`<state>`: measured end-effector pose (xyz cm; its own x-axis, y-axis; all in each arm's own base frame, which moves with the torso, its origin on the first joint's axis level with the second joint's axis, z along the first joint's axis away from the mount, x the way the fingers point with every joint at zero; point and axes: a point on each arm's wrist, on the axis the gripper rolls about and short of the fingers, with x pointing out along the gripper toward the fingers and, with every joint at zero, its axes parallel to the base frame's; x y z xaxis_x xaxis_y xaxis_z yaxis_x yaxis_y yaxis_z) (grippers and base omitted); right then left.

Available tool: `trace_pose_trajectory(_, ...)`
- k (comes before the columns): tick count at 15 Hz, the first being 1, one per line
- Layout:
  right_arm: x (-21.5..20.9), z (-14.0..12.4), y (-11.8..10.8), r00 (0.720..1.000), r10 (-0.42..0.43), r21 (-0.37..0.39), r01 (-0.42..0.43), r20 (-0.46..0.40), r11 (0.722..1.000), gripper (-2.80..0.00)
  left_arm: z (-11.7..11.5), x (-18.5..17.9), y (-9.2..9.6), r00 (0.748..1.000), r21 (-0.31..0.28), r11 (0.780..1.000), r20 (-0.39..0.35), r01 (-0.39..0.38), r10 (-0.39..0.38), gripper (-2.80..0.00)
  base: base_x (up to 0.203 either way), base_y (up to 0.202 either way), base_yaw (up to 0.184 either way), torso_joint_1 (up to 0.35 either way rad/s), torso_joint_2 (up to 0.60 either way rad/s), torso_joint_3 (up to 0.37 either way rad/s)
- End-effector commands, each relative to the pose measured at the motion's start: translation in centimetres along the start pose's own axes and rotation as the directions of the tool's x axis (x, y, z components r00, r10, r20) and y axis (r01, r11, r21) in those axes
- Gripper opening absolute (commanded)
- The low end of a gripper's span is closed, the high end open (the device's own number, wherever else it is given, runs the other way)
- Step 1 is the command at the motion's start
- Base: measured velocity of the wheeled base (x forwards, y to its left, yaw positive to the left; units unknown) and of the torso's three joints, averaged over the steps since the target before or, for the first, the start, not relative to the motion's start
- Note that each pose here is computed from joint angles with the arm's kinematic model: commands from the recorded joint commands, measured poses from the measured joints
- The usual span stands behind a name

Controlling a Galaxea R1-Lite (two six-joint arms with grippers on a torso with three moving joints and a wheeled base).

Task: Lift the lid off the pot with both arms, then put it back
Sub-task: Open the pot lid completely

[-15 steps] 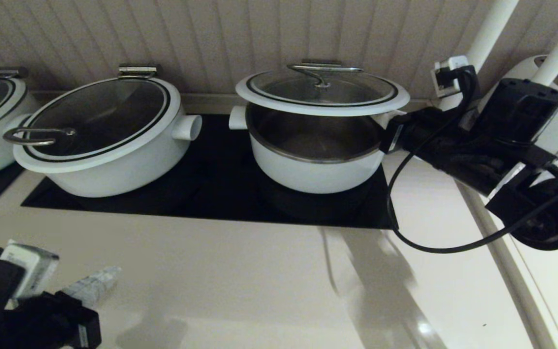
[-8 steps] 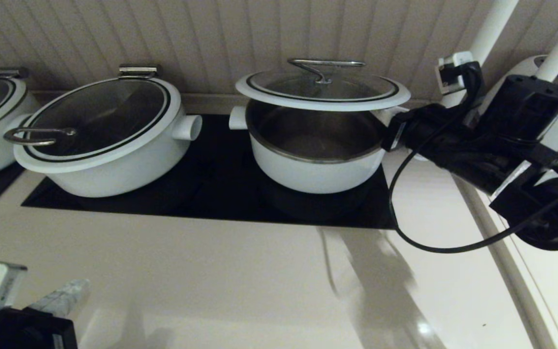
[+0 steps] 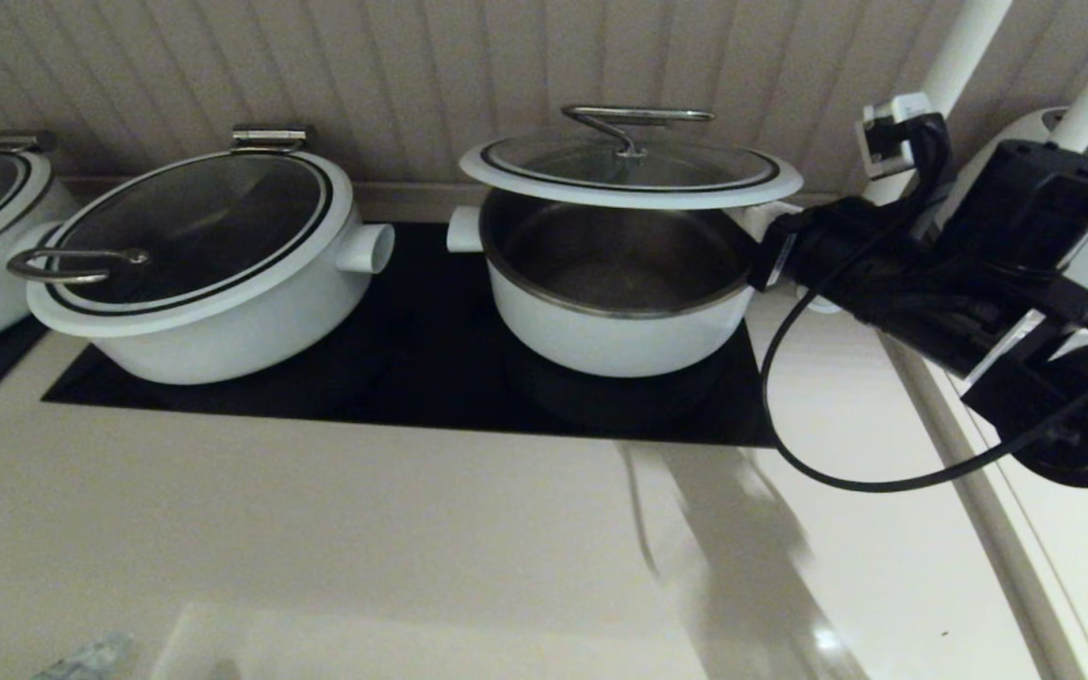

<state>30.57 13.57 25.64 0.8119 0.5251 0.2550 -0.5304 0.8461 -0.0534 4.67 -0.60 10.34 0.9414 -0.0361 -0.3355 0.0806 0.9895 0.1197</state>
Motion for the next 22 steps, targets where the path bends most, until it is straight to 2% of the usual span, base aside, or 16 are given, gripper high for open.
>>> trace_pose_trajectory(1,0.0,0.1,0.0,1.000,0.002,-0.001,-0.002,0.007,1.000,-2.80,-2.1,-3.3,0.2,0.989,-0.008,0.998,0.136,0.057,-0.055,-2.80,0.000,0.000,0.000,0.000,0.00,0.000)
trace_pose_trajectory(3,0.0,0.1,0.0,1.000,0.001,-0.001,-0.001,0.007,1.000,-2.80,-3.4,-3.9,0.0,0.985,0.005,0.992,0.115,0.130,-0.130,-2.80,0.000,0.000,0.000,0.000,0.00,0.000)
trace_pose_trajectory(4,-0.1,0.1,0.0,1.000,0.001,-0.001,-0.001,0.006,1.000,-2.80,-3.9,-3.8,-0.1,0.982,0.006,0.984,0.065,0.176,-0.176,-2.80,0.000,0.000,0.000,0.000,0.00,0.000)
trace_pose_trajectory(17,0.1,-0.1,0.0,1.000,0.001,0.001,-0.001,0.004,1.000,-2.80,-4.0,-3.7,-0.1,0.983,-0.008,0.985,0.066,0.170,-0.169,-2.80,0.000,0.000,0.000,0.000,0.00,0.000)
trace_pose_trajectory(20,0.0,0.1,0.0,1.000,0.001,0.000,-0.001,0.010,1.000,-2.80,-3.9,-3.6,-0.1,0.998,-0.055,0.997,0.041,0.049,-0.047,-2.80,0.000,0.000,0.000,0.000,0.00,0.000)
trace_pose_trajectory(22,-0.1,0.3,-0.3,1.000,-0.007,-0.003,0.007,0.016,1.000,-2.80,-3.9,-3.6,-0.1,0.999,-0.072,0.997,0.043,0.004,-0.001,-2.80,0.000,0.000,0.000,0.000,0.00,0.000)
